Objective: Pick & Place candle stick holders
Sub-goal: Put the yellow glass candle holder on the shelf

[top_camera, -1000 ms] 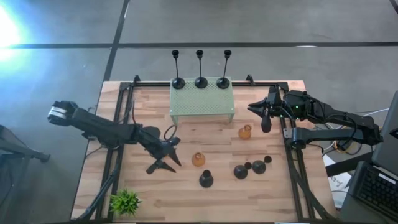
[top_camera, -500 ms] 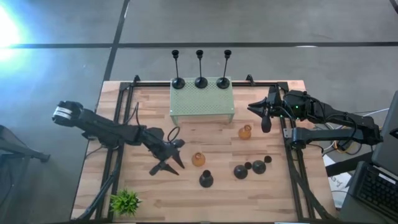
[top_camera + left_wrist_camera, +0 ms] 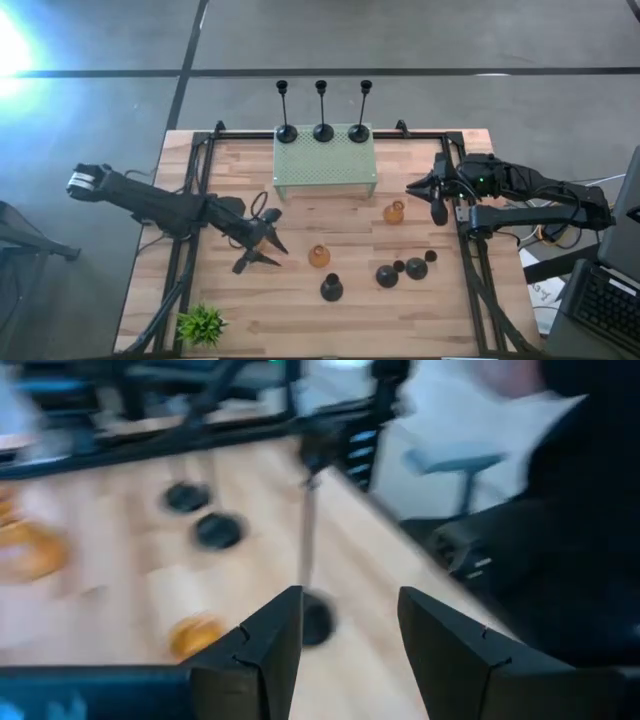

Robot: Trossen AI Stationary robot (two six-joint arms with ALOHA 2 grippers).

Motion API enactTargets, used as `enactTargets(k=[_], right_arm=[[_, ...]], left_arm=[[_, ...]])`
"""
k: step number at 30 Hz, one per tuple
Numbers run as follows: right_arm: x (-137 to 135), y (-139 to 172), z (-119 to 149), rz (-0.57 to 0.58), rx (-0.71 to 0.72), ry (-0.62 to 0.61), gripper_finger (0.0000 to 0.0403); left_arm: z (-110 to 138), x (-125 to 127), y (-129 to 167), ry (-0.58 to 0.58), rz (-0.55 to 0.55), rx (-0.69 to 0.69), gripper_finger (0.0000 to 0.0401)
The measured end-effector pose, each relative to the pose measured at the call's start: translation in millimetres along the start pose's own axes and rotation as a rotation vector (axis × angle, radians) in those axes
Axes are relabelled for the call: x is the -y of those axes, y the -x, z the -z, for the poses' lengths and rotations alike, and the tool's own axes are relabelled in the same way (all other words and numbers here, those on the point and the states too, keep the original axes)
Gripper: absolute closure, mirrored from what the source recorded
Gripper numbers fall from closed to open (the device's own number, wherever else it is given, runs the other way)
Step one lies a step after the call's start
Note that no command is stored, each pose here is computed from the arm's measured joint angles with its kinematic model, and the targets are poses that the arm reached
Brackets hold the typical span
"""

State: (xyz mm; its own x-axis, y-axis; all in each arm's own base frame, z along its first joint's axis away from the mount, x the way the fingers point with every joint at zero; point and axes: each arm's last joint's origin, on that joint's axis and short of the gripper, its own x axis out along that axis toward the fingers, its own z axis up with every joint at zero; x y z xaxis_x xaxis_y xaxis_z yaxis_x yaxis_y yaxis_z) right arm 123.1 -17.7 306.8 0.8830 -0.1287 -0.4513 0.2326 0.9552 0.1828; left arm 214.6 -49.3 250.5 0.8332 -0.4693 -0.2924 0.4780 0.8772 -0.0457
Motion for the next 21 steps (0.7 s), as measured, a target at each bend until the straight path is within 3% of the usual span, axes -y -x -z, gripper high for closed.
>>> enactTargets(k=[4,10,21], right_arm=[[-9.2,-0.3,0.6,-0.047,0.003,0.028,0.0369],[-32.8,-12.2,-0.2,-0.159,0.015,0.088,0.0393],[-80.1,-4.5,18.1,-0.117,0.032,0.123,0.0394]], left_arm=[[-2.5,1.7,16.0,-0.002,-0.114,-0.013,0.0231],[-7.5,4.4,33.0,-0.037,-0.202,0.011,0.0231],[-10.0,3.8,58.3,-0.088,-0.486,0.002,0.0231]])
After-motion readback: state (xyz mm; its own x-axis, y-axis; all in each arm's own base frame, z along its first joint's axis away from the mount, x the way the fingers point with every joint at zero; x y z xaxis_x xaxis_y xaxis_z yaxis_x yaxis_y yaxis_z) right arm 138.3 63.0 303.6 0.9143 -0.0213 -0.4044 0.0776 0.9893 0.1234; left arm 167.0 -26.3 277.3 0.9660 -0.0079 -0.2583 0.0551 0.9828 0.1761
